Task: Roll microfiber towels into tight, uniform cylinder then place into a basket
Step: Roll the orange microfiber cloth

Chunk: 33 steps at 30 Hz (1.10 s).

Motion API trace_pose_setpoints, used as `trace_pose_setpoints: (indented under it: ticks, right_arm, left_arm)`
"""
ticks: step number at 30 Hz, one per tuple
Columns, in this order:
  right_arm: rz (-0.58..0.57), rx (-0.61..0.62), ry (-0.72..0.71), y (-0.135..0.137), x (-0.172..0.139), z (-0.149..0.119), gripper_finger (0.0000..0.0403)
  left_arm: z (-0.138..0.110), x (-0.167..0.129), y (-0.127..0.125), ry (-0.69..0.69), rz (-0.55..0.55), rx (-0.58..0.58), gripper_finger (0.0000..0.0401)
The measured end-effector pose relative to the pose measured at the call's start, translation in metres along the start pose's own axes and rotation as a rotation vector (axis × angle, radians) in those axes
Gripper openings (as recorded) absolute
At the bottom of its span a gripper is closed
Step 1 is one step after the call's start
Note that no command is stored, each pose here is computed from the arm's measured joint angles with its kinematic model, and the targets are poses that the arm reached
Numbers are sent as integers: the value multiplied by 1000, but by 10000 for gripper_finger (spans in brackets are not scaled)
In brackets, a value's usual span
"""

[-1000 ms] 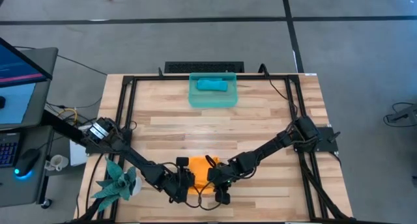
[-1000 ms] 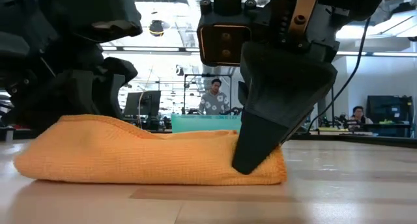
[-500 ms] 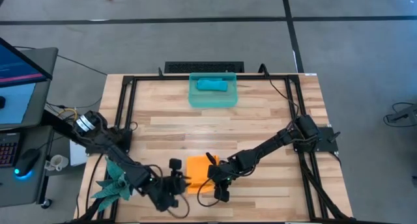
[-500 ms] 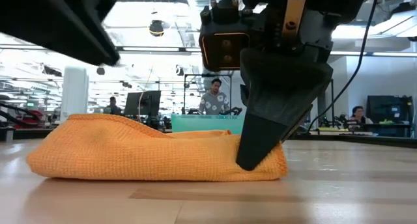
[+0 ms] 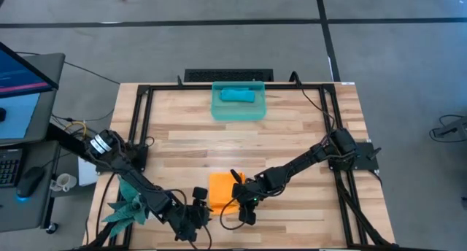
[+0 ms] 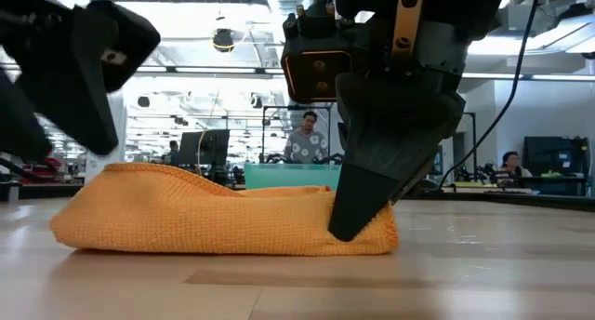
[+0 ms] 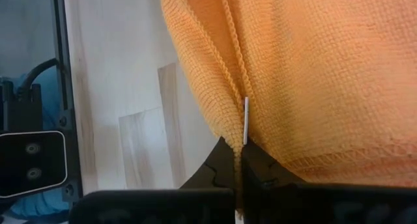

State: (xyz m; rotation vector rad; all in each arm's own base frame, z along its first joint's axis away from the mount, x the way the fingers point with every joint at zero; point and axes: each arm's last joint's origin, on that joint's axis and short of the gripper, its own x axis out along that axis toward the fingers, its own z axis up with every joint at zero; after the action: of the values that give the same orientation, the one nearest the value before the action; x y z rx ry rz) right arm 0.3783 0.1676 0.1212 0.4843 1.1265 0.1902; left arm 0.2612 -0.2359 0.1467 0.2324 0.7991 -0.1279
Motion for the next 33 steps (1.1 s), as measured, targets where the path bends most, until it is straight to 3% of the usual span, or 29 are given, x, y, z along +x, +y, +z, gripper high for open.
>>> trace_pose_setpoints:
  ticks: [7,13,19,23,30,33]
  right_arm:
    - [2,7,-2,0,0,0,14]
    - [11,8,5,0,0,0,12]
    - [15,8,9,0,0,0,15]
    - [16,7,11,0,0,0,12]
    - [25,-2,16,5,1,-3,11]
    - [32,-11,17,10,2,-7,12]
  left_arm:
    - [-10,29,6,46,42,40,180]
    - [-14,34,16,111,72,-63,183]
    - [-16,37,17,130,77,-78,179]
    - [-20,42,21,171,78,-148,142]
    - [-19,40,26,177,94,-209,16]
    - [-15,35,27,173,64,-264,14]
